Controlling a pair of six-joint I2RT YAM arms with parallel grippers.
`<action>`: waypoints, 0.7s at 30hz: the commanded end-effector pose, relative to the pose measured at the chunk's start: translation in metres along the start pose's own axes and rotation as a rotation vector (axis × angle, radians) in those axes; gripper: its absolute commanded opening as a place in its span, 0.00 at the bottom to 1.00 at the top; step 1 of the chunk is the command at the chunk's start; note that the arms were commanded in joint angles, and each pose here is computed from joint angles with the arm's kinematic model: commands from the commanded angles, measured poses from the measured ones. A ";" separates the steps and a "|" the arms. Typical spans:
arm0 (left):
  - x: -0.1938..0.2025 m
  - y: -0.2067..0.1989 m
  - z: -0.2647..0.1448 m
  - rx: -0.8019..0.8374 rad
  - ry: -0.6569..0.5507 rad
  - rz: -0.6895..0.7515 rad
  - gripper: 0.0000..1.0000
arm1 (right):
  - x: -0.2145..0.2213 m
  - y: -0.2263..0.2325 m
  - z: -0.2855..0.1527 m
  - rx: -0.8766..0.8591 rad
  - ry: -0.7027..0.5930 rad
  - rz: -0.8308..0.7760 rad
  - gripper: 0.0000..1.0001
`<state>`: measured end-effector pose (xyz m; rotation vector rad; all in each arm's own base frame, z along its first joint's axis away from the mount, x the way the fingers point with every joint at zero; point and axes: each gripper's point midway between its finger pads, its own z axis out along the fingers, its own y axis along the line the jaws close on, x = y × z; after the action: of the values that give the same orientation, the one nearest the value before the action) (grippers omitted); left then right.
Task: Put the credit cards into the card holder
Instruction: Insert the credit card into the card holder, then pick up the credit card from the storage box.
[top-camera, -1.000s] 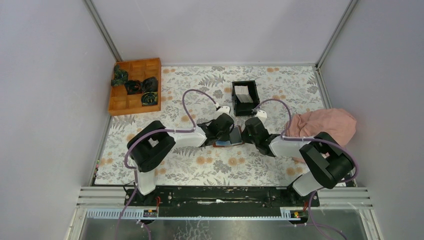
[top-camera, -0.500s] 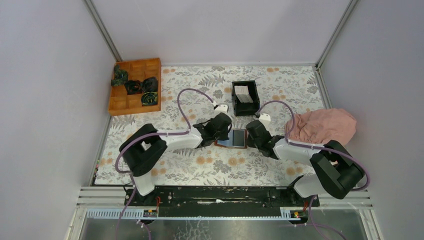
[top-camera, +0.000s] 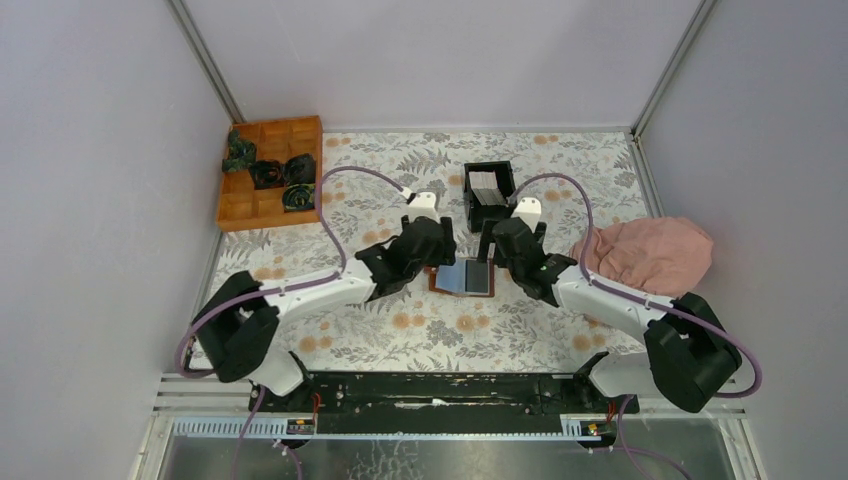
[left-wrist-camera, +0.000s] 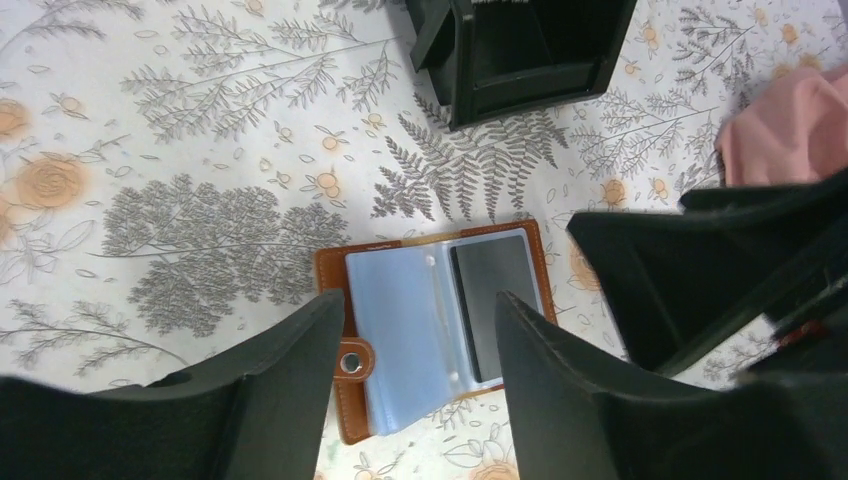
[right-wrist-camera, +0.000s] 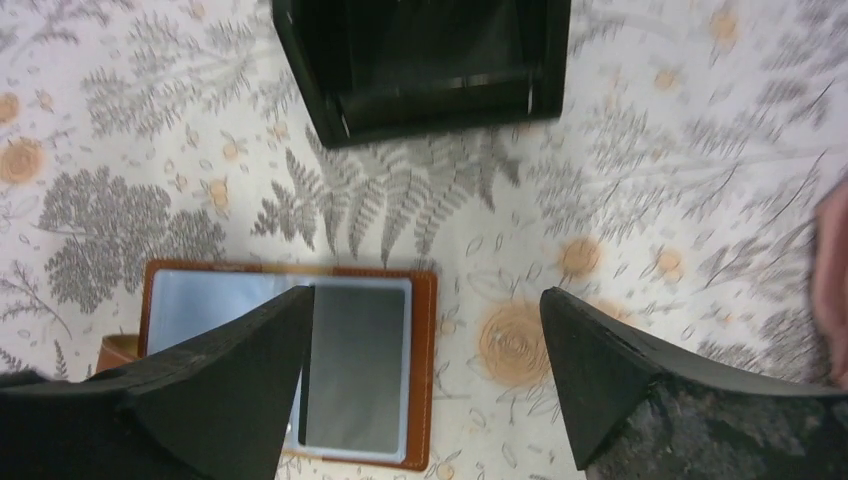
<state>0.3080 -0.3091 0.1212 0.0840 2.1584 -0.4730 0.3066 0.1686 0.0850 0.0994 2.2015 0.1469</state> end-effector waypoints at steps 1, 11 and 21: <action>-0.034 0.006 -0.019 -0.002 -0.133 -0.012 0.76 | -0.078 0.007 -0.011 0.025 -0.220 -0.030 0.96; -0.073 0.010 -0.025 0.192 -0.141 -0.130 1.00 | -0.167 0.027 0.003 0.028 -0.313 -0.043 1.00; -0.080 0.029 -0.016 0.294 -0.148 -0.243 1.00 | -0.173 0.026 0.069 -0.020 -0.108 -0.074 0.99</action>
<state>0.3505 -0.2530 0.1640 -0.0758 2.0447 -0.7806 0.4540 0.1765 0.2015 0.0729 2.0120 0.0970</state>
